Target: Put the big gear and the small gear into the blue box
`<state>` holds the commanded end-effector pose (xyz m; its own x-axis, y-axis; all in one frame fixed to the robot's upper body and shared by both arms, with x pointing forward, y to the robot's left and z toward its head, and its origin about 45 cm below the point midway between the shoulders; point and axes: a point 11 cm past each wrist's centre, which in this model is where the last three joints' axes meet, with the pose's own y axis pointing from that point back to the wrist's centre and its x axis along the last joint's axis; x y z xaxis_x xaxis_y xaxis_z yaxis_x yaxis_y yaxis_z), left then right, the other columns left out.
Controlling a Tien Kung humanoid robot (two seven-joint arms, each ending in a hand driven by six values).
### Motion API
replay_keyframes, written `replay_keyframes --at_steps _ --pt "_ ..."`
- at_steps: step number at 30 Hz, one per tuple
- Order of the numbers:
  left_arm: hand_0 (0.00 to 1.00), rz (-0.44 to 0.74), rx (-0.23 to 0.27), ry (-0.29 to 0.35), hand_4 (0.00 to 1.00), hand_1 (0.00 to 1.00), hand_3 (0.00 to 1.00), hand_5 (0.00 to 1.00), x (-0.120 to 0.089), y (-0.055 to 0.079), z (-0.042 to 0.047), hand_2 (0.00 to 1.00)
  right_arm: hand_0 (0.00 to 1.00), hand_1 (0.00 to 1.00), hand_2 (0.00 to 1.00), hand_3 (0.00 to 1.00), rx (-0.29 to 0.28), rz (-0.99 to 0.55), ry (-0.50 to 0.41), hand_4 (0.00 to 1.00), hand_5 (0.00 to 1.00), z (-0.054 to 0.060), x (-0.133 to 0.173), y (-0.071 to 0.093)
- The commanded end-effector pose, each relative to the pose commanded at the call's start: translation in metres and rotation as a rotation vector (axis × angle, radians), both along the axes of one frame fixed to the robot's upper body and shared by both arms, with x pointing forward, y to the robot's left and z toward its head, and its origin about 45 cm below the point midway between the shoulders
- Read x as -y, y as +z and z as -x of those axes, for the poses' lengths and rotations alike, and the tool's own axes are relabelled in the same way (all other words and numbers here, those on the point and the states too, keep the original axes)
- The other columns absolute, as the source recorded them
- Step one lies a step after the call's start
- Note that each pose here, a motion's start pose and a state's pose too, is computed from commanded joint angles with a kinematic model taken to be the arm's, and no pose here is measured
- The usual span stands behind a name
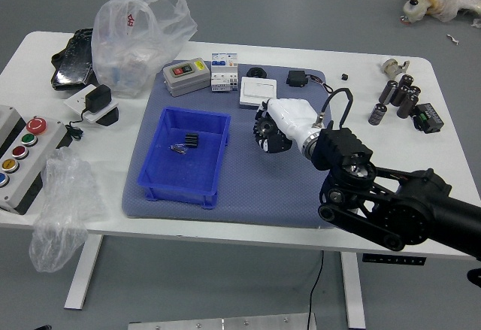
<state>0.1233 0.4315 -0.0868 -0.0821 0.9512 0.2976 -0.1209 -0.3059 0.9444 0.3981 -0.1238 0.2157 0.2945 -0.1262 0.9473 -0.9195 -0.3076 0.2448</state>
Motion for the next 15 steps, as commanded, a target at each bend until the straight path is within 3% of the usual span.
replay_keyframes --at_steps 7,8,9,14,15 --pt "0.654 -0.005 -0.001 0.001 0.740 0.594 0.739 0.633 -0.003 0.002 -0.0018 0.585 0.194 0.329 0.424 0.444 0.026 -0.037 0.246 0.167 0.002 0.009 -0.066 0.023" --pt "0.654 -0.006 -0.001 0.001 0.740 0.594 0.739 0.633 -0.003 0.002 -0.0021 0.585 0.194 0.329 0.424 0.444 0.024 -0.043 0.271 0.167 0.002 0.010 -0.072 0.024" --pt "0.654 -0.006 -0.001 0.002 0.740 0.594 0.738 0.635 -0.003 0.002 -0.0024 0.585 0.290 0.384 0.463 0.447 0.022 -0.052 0.299 0.210 0.002 0.012 -0.078 0.024" --pt "0.654 -0.006 0.000 0.001 0.740 0.594 0.738 0.635 -0.003 0.003 -0.0041 0.585 0.290 0.384 0.463 0.447 0.002 -0.078 0.389 0.210 0.002 0.022 -0.098 0.018" --pt "0.654 -0.006 0.000 0.001 0.740 0.593 0.740 0.635 -0.003 0.003 -0.0043 0.585 0.408 0.648 0.640 0.614 0.000 -0.076 0.397 0.314 0.002 0.023 -0.099 0.016"
